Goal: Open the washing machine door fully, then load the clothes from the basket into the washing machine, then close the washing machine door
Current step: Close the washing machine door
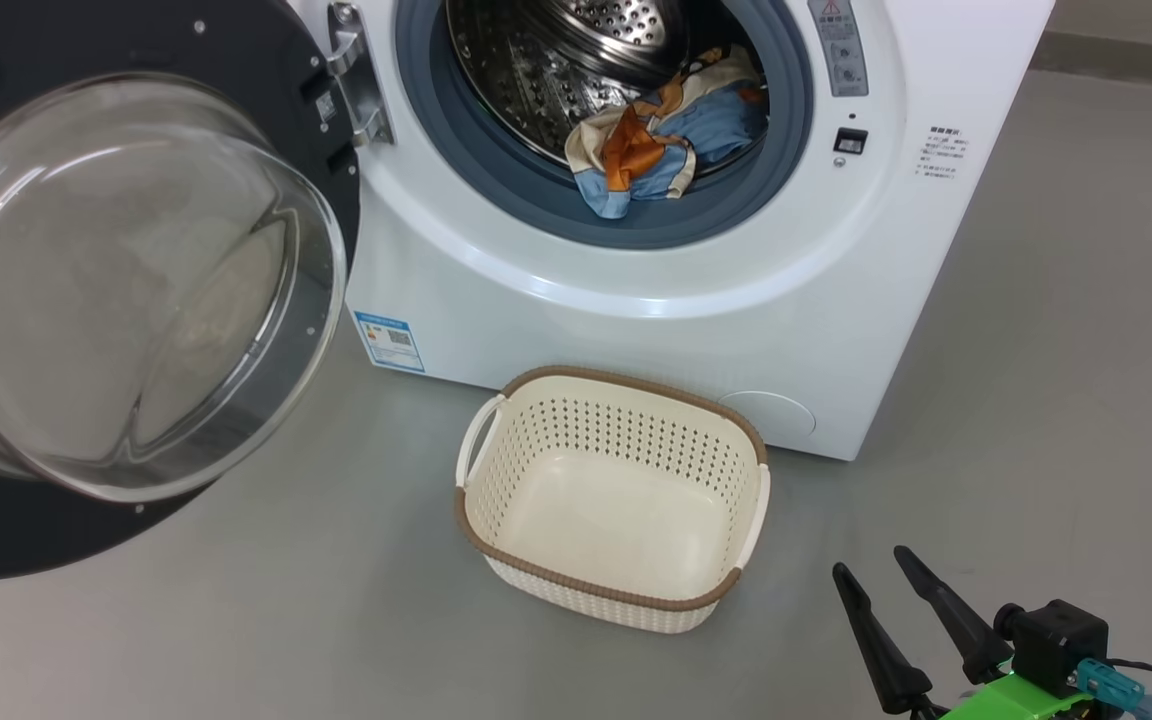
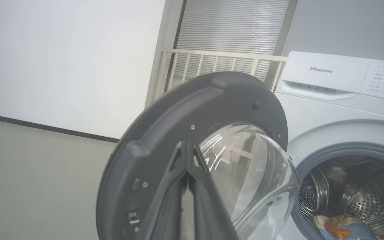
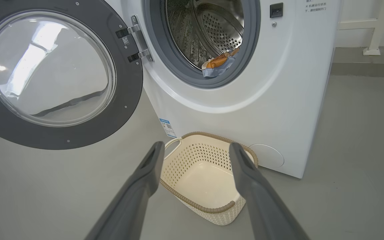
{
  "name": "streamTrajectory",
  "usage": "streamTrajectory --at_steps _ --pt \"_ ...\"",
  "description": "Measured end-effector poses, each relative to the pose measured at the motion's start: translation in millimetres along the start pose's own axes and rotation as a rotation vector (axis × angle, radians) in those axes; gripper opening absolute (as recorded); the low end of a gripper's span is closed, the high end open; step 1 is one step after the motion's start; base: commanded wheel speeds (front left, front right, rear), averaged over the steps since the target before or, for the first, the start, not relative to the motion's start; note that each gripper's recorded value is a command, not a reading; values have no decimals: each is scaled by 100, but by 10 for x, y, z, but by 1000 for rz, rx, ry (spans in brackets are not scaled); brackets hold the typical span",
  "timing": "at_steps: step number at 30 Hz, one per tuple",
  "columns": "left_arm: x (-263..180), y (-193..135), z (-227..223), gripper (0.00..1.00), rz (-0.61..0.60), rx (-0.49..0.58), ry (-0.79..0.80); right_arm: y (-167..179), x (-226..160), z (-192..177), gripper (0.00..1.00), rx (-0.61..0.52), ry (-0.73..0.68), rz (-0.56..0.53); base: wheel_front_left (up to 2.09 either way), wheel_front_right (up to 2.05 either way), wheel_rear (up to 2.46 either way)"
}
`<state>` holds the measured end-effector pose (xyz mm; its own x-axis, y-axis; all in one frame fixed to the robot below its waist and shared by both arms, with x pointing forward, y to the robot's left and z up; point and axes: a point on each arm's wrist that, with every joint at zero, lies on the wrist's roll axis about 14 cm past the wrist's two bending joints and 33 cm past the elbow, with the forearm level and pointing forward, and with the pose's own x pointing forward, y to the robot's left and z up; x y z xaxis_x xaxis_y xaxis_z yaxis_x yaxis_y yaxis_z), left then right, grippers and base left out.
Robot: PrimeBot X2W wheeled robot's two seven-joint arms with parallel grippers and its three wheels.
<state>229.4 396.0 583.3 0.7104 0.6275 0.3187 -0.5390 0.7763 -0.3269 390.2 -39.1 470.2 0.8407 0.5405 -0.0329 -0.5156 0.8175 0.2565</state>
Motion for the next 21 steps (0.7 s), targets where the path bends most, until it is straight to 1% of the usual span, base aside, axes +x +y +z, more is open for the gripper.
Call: streamTrajectory --at_steps 4,8,10,11,12,16,19,21 --pt "359 131 424 0 0 16 -131 -34 7 -14 100 8 1 -9 0 0 0" --pt "712 183 721 0 -12 -14 -212 -93 9 -44 100 16 6 -23 0 0 0" --pt "870 262 811 0 8 -53 -237 -127 10 -66 100 21 10 -32 0 0 0" --pt "1019 360 866 0 37 -106 -253 -163 12 -87 100 24 15 -40 0 0 0" --pt "1092 419 878 0 56 -130 -256 -180 11 -100 100 27 17 -44 0 0 0" --pt "1338 656 782 0 125 -186 -199 -256 8 -151 100 34 29 -60 0 0 0" --pt "1498 764 604 0 167 -249 -95 -308 -1 -197 100 34 40 -72 0 0 0" --pt "1586 777 458 0 179 -293 -8 -336 -4 -216 100 37 44 -79 0 0 0"
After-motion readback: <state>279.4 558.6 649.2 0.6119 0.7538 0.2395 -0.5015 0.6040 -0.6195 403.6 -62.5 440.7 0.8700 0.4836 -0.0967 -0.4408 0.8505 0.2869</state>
